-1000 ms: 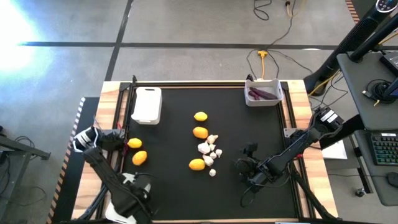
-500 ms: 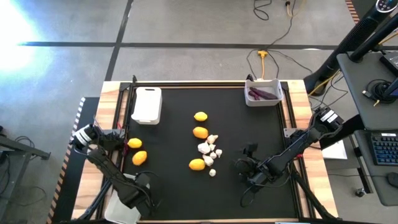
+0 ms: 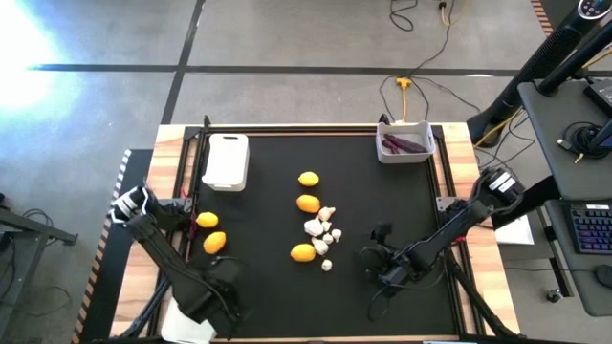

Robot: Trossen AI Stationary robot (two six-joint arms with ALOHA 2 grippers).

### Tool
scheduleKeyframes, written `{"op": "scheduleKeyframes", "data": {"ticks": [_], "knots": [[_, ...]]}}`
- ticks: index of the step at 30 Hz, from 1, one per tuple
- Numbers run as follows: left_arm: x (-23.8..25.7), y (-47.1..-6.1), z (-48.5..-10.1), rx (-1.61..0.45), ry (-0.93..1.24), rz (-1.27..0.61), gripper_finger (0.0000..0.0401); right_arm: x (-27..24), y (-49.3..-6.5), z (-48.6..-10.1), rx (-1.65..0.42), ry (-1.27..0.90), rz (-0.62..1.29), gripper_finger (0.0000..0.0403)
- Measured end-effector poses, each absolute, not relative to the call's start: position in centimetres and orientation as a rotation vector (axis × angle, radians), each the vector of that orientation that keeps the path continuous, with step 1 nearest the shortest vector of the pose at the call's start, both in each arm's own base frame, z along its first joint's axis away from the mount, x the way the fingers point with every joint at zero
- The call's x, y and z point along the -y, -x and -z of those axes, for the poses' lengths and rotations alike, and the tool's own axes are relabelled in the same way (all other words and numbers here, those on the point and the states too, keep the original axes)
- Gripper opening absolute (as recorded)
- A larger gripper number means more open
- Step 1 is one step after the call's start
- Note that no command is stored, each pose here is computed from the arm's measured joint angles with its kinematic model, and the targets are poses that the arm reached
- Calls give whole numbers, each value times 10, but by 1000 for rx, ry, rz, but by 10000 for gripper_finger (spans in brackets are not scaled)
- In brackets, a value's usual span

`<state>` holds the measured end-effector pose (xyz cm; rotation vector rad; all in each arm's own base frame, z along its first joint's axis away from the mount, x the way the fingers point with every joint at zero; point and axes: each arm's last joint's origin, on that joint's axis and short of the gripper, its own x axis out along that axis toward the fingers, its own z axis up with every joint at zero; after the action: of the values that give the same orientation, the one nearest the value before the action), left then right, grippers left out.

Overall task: Sort produce into baskets
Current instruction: Put the small garlic into the bottom white bin

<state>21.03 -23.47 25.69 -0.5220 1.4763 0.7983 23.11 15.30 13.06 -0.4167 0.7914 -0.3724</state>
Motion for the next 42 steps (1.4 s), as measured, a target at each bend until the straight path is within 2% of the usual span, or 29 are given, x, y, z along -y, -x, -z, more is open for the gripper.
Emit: {"op": "scheduleKeyframes", "data": {"ticks": [3,5,14,20,26,32,42], "knots": [[229,-235,-269,-1169,458,-696,263,-157,-234,-129,-797,414,320,264],[224,-255,-271,-1068,440,-619,263,-159,-238,-131,-767,402,297,271],[195,-345,-248,-863,239,-392,262,-163,-241,-136,-734,401,248,291],[179,-383,-212,-845,175,-390,262,-163,-237,-140,-744,421,236,292],[180,-395,-170,-912,126,-423,262,-163,-234,-145,-741,409,236,285],[186,-407,-147,-887,110,-390,260,-163,-233,-146,-739,399,239,275],[189,-413,-126,-894,119,-370,201,-163,-233,-145,-746,405,240,262]]}}
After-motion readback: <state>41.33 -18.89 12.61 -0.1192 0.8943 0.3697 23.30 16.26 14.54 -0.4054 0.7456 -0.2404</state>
